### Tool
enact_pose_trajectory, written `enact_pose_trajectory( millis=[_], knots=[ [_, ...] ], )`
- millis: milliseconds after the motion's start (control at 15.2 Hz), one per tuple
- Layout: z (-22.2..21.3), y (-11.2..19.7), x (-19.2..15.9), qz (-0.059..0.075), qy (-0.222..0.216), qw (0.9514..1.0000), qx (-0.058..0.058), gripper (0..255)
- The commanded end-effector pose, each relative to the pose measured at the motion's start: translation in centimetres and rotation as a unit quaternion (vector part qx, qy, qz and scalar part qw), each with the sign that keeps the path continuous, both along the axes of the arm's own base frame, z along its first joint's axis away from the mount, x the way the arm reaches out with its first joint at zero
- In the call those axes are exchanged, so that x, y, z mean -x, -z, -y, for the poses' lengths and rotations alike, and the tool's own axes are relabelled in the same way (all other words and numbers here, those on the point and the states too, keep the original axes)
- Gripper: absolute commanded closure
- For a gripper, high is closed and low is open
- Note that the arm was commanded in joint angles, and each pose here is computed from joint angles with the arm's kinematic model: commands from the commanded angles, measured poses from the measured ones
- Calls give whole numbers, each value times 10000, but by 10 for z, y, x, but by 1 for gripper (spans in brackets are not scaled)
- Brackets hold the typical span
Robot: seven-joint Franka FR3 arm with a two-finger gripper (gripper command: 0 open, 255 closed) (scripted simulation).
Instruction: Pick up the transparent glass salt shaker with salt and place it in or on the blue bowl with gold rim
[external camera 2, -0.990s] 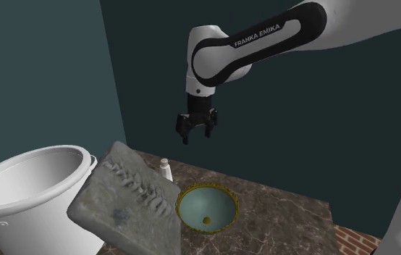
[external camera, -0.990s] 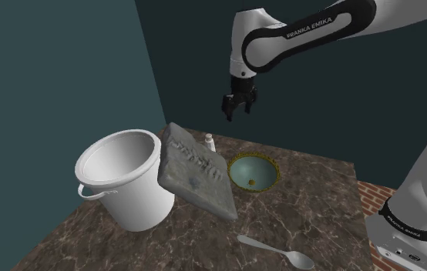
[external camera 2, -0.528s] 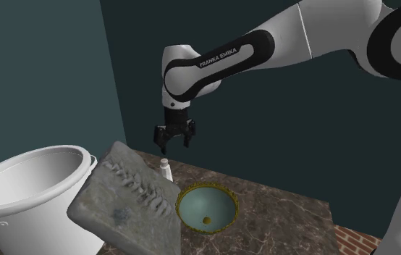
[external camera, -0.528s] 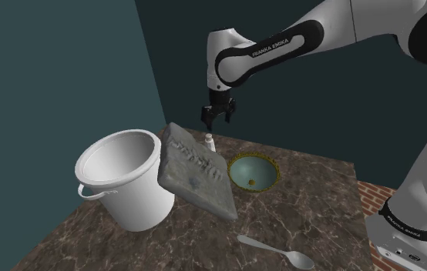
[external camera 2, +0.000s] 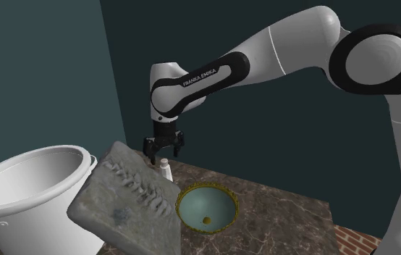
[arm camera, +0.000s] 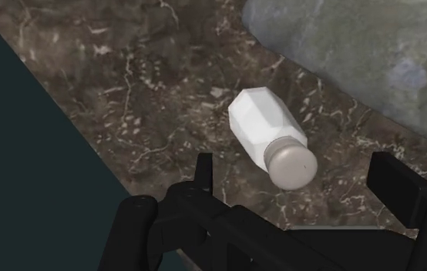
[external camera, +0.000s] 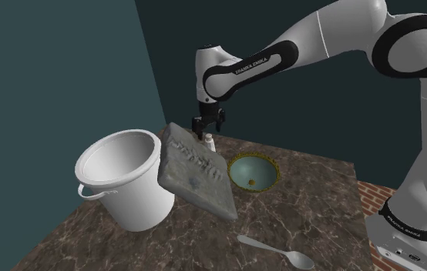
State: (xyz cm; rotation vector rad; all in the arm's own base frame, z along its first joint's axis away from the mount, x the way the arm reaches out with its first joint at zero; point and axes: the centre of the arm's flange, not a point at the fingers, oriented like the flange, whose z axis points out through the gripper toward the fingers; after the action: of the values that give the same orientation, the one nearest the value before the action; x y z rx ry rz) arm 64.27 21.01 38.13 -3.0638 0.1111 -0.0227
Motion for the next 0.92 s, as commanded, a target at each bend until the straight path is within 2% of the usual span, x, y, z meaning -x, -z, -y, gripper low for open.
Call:
enact_pose_trajectory(
  millis=[0, 132, 594, 660, 858],
  knots=[
    [-1, 11, -1, 1, 0, 10000, -1, 0],
    [-1, 19, -1, 1, 0, 10000, -1, 0],
    [-1, 19, -1, 1, 0, 10000, -1, 0],
    [-1, 19, -1, 1, 0, 10000, -1, 255],
    [-1, 19, -1, 1, 0, 10000, -1, 255]
  ],
)
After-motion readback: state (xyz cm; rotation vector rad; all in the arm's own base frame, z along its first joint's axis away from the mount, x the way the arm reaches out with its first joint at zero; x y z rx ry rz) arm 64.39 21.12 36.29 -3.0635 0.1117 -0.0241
